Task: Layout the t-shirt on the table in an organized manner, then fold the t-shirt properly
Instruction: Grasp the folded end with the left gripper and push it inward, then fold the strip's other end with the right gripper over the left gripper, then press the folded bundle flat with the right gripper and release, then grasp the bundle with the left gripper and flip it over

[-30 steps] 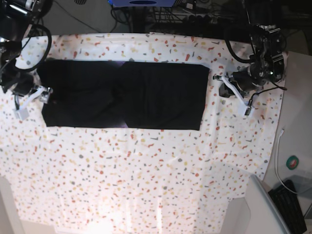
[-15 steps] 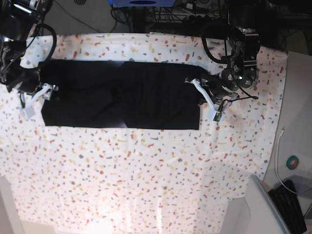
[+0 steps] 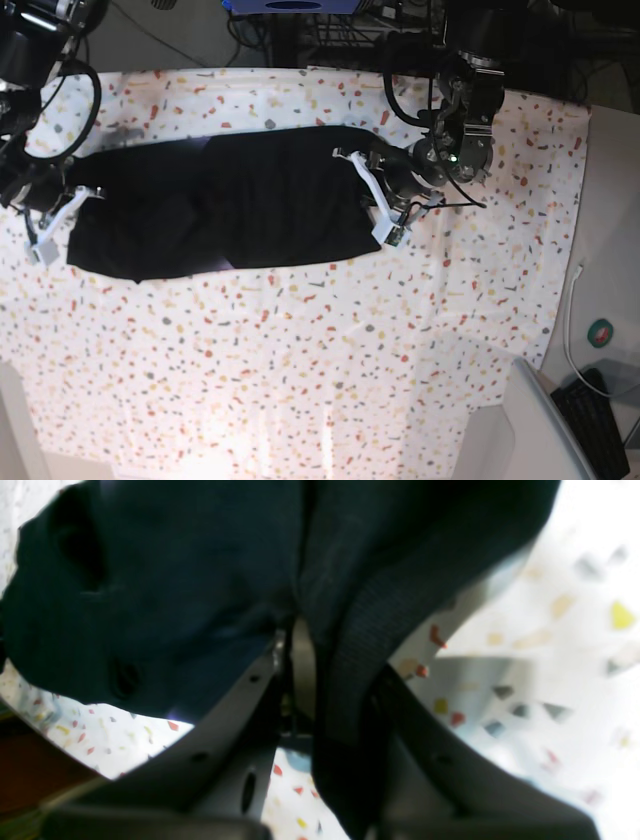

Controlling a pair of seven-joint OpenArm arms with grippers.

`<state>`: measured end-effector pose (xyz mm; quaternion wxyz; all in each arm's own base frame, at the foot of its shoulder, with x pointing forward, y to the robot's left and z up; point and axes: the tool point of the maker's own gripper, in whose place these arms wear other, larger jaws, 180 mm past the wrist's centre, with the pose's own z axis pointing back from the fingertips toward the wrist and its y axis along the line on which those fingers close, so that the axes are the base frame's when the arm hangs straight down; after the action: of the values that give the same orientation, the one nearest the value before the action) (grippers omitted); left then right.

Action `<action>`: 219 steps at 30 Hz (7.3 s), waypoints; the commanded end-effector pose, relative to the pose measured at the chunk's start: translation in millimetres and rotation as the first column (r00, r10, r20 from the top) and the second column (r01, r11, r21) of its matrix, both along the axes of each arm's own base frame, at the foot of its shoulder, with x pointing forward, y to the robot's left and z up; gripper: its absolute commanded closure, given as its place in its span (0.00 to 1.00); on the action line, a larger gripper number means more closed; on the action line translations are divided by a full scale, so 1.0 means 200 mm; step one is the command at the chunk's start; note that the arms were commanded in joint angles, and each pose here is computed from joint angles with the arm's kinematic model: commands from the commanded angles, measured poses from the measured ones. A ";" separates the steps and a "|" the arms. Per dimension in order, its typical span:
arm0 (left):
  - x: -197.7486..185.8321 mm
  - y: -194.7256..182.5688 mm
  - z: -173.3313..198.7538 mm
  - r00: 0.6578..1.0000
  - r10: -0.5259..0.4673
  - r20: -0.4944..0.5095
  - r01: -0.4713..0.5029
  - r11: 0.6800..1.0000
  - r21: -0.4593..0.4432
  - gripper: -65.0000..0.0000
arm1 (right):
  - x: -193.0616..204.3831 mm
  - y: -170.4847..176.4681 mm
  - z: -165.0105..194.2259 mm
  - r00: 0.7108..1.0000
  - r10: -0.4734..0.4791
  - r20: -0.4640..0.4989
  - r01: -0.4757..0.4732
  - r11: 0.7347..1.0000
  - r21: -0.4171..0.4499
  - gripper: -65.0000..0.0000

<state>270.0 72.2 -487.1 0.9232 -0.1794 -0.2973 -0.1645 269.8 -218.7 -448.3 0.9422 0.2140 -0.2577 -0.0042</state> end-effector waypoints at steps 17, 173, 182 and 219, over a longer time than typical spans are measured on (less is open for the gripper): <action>0.12 -0.04 0.05 0.999 0.012 0.033 -0.011 1.000 -0.018 1.00 | 0.03 0.43 0.40 0.976 0.140 0.168 -0.121 0.986 -0.118 1.00; -0.33 1.27 0.49 0.864 0.475 0.168 -0.499 0.852 0.156 1.00 | -0.28 1.52 0.12 0.951 0.286 -0.118 -0.286 0.958 0.015 1.00; -0.17 0.92 0.58 0.883 0.454 0.121 -0.462 0.886 0.046 0.58 | -0.16 1.16 0.24 0.995 0.079 -0.066 -0.078 0.997 0.019 1.00; -0.03 0.07 -0.05 0.864 0.306 -0.399 -0.396 0.903 -0.166 1.00 | -0.12 0.02 0.36 0.933 -0.349 0.090 0.359 0.919 -0.164 1.00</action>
<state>264.9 77.9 -494.4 0.9391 -0.2838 -0.1737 0.0855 237.7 -210.8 -386.3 0.9386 0.0814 -0.2985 -0.1525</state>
